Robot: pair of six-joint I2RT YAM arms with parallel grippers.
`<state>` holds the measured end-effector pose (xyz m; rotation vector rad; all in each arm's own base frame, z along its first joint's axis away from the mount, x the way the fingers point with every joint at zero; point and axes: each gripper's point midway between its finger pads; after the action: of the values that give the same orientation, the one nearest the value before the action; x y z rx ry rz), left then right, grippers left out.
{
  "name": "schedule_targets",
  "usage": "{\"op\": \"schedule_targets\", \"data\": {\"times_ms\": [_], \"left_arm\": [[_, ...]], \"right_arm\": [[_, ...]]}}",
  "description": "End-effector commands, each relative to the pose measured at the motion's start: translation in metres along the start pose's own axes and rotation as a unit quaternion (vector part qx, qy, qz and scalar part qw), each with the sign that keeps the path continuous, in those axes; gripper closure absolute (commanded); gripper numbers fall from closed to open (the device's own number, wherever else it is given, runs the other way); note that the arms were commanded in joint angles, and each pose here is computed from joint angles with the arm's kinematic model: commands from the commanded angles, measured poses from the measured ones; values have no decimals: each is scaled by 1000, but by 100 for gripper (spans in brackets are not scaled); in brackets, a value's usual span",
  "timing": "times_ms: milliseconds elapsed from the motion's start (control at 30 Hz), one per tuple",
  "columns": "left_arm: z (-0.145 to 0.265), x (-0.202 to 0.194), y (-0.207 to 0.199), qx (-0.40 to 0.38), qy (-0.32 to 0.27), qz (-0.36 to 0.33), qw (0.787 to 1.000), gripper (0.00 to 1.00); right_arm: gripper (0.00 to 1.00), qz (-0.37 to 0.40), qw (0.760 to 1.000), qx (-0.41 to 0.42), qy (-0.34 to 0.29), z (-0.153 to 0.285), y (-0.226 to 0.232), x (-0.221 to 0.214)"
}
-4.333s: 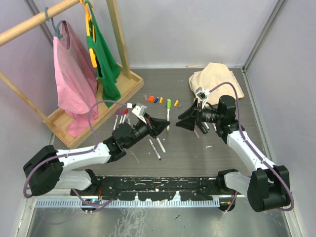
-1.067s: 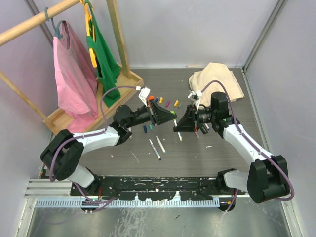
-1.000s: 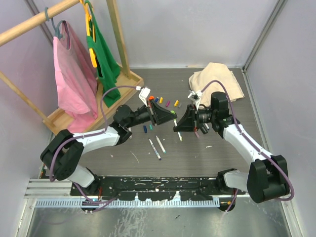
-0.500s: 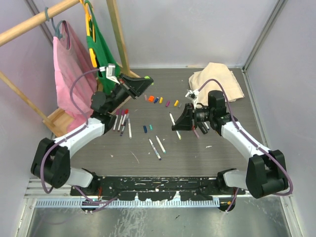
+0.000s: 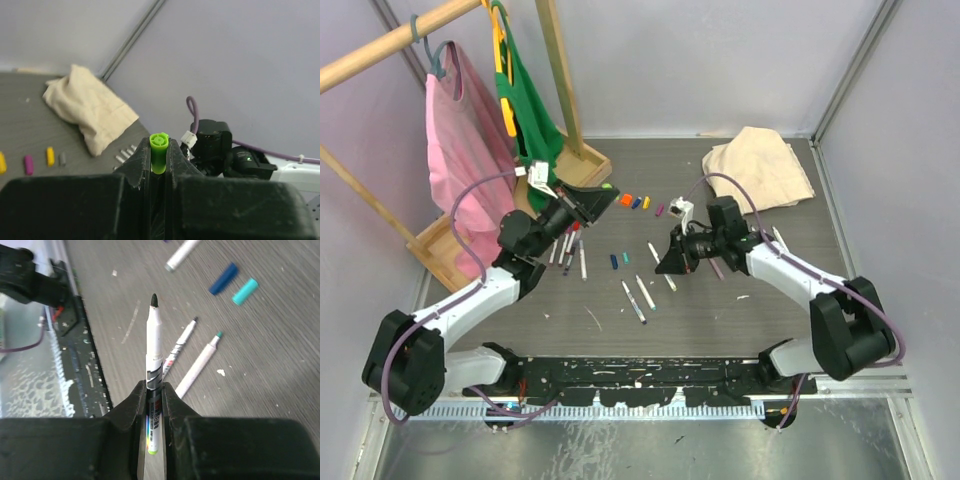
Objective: Open the pen caps
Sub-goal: Place the pen at the center of the board.
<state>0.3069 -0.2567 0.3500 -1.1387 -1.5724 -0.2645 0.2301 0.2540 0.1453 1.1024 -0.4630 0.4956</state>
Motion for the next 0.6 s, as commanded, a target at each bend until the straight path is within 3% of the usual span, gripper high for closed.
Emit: {"op": "schedule_targets", "data": {"times_ms": [0, 267, 567], "left_arm": [[15, -29, 26, 62, 31, 20, 997, 100], [38, -91, 76, 197, 126, 93, 968, 100], [54, -138, 100, 276, 200, 129, 931, 100]], "right_arm": [[98, 14, 995, -102, 2, -16, -30, 8], [91, -56, 981, -184, 26, -43, -62, -11], [84, -93, 967, -228, 70, -58, -77, -34]]}}
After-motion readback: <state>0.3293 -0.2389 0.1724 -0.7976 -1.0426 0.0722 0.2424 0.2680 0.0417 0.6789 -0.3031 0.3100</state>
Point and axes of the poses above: each gripper's point midway between its finger pads, its own z axis back along the fingers, its own y axis along the line the jaws close on, x = y × z, and after that the axes turned 15 degrees about -z, right-handed
